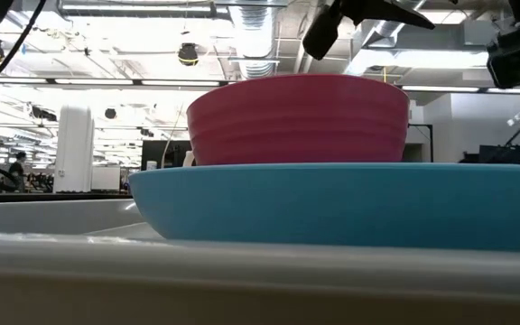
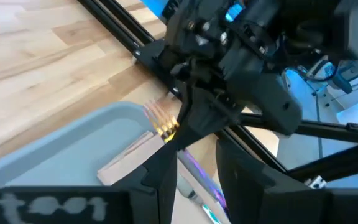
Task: Set up tray
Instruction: Put the iridescent fork beside the blue knife on the brown napkin
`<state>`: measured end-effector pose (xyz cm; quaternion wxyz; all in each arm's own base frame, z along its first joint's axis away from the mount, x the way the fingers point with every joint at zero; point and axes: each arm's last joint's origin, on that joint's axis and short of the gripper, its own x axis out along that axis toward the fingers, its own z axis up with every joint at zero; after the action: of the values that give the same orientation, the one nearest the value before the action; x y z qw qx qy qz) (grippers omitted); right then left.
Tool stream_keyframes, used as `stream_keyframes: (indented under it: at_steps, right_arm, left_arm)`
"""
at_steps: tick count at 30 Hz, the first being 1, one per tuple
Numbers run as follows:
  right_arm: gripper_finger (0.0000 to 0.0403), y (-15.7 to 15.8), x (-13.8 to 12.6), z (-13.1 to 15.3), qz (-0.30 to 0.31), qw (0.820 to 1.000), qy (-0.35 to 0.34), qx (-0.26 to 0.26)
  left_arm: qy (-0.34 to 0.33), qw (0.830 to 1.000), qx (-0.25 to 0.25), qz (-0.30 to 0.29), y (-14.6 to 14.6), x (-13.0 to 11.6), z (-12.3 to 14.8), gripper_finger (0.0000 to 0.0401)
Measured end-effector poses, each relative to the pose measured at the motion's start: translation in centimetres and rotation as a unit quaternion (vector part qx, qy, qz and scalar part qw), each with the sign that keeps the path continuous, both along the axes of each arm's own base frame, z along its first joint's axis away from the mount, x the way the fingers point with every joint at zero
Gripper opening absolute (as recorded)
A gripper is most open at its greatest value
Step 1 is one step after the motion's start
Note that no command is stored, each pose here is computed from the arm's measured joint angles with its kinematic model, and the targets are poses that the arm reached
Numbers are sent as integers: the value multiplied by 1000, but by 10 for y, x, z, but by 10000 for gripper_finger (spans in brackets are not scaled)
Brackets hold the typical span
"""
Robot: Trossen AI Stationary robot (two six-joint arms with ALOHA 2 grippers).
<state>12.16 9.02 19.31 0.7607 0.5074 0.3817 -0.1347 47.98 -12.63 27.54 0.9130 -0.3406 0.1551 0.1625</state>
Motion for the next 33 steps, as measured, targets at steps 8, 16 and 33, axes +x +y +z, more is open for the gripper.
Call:
stream_keyframes:
  at_steps: [8,16,33]
  right_arm:
    - [1,29,9,-24,-34,997,57,37]
    - [1,47,16,-39,-64,989,121,48]
    - [64,68,32,-40,-40,984,165,55]
  left_arm:
    - [25,998,2,-55,-2,-1,-3,98]
    - [60,994,23,-87,-1,-3,-9,97]
    - [85,990,23,-108,1,-5,-13,97]
